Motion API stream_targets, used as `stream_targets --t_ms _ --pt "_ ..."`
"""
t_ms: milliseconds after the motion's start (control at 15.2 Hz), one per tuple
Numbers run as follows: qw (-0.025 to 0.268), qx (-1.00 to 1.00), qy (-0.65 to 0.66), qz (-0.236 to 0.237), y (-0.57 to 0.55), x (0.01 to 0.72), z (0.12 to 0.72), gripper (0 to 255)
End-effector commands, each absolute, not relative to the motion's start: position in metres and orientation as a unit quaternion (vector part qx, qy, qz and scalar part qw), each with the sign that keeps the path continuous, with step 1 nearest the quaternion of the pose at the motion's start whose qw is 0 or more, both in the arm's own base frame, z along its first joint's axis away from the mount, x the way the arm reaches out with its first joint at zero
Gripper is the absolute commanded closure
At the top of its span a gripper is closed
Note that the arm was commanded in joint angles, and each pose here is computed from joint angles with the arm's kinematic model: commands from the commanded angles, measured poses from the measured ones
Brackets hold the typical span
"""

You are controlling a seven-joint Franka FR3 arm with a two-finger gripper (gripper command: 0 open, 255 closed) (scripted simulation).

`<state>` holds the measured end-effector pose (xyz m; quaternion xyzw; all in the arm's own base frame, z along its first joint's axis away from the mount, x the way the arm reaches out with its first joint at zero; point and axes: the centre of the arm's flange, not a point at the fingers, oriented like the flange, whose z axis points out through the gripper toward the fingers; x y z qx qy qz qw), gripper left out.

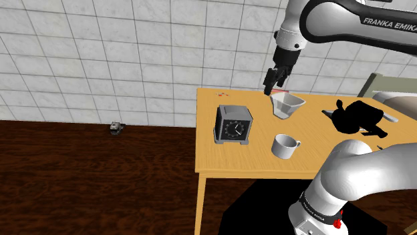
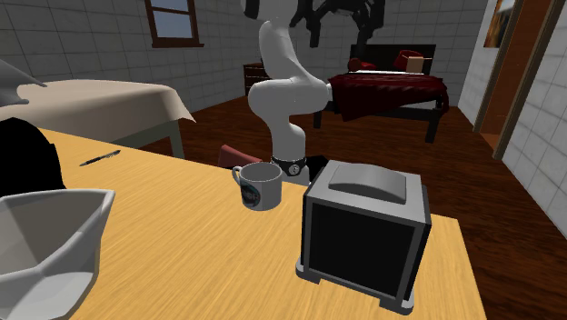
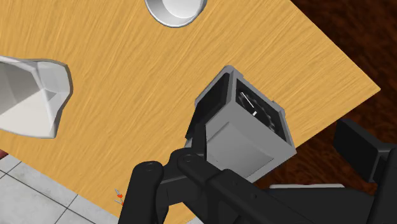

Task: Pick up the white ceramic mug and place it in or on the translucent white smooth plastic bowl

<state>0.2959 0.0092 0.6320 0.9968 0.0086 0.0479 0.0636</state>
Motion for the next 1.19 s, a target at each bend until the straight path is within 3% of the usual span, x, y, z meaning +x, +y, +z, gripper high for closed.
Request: stream_targets --t_ms 0,1122 --pt "0.064 0.997 0.009 0.048 0.009 0.296 0.632 0" --pt "0.036 0.999 0.023 -0.020 -0.069 0.252 0.430 0"
